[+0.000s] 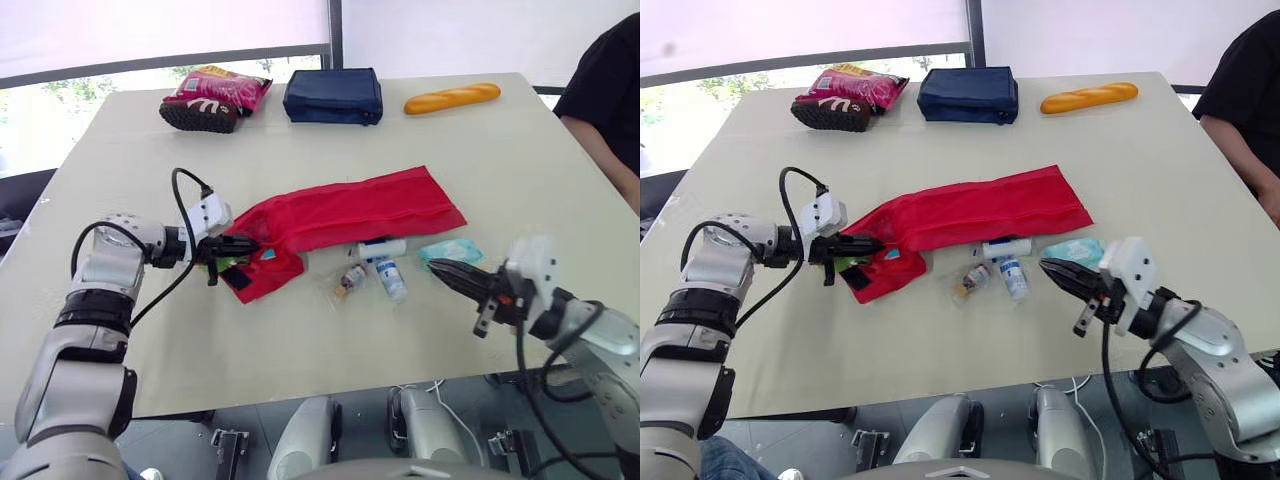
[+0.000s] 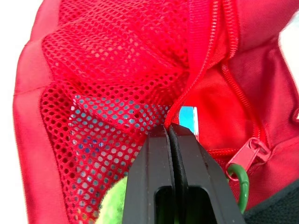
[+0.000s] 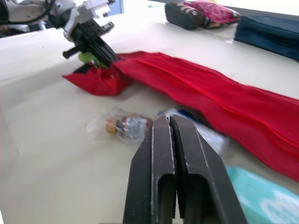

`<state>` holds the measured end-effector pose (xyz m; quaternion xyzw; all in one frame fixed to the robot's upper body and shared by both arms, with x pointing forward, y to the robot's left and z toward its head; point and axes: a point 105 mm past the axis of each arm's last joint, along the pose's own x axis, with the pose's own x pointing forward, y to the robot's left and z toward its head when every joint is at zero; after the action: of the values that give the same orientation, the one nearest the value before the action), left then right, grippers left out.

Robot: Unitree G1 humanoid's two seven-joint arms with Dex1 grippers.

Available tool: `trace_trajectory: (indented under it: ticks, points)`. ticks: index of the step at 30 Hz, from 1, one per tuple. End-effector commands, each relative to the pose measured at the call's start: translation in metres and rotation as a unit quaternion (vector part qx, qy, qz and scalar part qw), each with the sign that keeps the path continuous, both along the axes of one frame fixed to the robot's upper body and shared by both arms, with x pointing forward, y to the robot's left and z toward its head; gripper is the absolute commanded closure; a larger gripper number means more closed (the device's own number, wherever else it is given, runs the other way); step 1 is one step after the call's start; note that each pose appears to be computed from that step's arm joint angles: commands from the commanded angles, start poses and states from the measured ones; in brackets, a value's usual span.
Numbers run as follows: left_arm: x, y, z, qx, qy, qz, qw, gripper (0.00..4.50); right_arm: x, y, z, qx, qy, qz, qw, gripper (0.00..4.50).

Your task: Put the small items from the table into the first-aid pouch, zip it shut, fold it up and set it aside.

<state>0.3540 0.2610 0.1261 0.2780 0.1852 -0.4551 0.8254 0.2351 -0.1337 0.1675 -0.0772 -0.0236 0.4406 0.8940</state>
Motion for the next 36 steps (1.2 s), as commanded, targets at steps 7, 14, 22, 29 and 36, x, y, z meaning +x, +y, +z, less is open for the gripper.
trace_trajectory:
  ticks: [7, 14, 22, 29, 36]
  points:
    - [0.014, 0.020, 0.019, 0.021, -0.049, 0.028, 0.998, 3.82, -0.003, -0.011, 0.016, -0.009, -0.043, -0.009, 0.999, 0.52]
    - [0.006, 0.027, 0.049, -0.001, -0.014, -0.006, 1.000, 0.91, -0.001, -0.011, 0.012, -0.015, -0.043, -0.011, 0.999, 0.00]
    - [0.002, 0.001, 0.080, -0.062, 0.013, -0.075, 0.995, 0.02, 0.000, -0.008, 0.013, -0.006, -0.051, -0.011, 0.999, 0.00]
    - [0.021, -0.051, 0.061, -0.100, -0.024, -0.108, 0.989, 0.02, -0.006, -0.011, 0.014, 0.002, -0.056, -0.027, 0.998, 0.00]
    - [0.035, -0.104, 0.032, -0.130, -0.045, -0.097, 0.986, 0.02, -0.013, -0.009, 0.025, 0.018, -0.071, -0.026, 0.997, 0.00]
